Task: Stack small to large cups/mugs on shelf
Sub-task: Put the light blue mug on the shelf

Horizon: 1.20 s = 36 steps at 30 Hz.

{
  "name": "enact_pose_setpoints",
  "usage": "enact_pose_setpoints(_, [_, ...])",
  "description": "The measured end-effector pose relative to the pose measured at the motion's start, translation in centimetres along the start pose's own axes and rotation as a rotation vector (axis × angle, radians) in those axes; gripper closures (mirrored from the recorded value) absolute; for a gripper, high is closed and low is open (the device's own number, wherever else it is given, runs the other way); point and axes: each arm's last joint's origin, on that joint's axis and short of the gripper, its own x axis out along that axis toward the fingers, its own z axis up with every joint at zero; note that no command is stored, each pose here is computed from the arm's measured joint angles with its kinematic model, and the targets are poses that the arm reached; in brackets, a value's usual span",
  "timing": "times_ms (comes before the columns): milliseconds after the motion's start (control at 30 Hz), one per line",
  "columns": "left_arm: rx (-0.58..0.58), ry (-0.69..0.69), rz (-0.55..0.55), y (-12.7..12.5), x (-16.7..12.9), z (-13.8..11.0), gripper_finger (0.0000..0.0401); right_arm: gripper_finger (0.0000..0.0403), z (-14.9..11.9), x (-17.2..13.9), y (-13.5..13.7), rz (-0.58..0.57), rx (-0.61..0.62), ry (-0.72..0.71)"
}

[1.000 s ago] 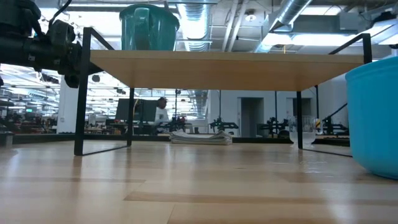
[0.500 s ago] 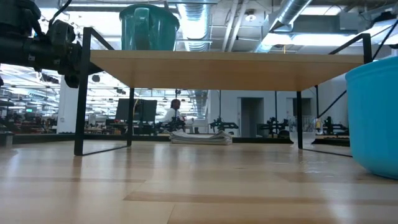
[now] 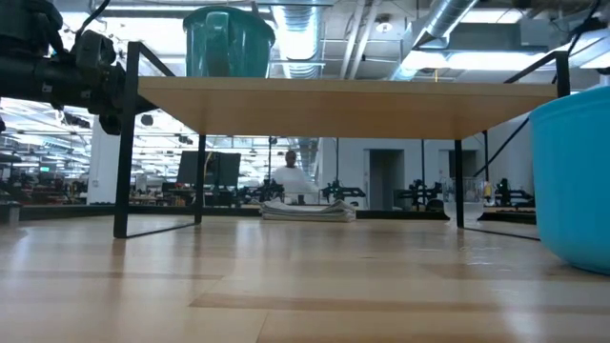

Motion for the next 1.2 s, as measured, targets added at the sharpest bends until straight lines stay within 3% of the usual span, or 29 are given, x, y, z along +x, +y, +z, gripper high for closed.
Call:
enact_pose_setpoints(467, [0.0,0.0,-0.001,0.0,0.0,0.0,0.0382,0.0253,2.4,5.1,0.7,0.004,-0.099,0.074])
enact_pose_setpoints(767, [0.0,0.001,-0.004,0.0,0.0,0.0,0.0382,0.0262,2.9,7.4,2.6,0.033,-0.143,0.117])
enact_pose_setpoints(1200, [-0.003,0.001,-0.004,0.0,0.0,0.0,0.0382,0.0268,3.2,8.3,2.7,0.024,-0.103,0.121])
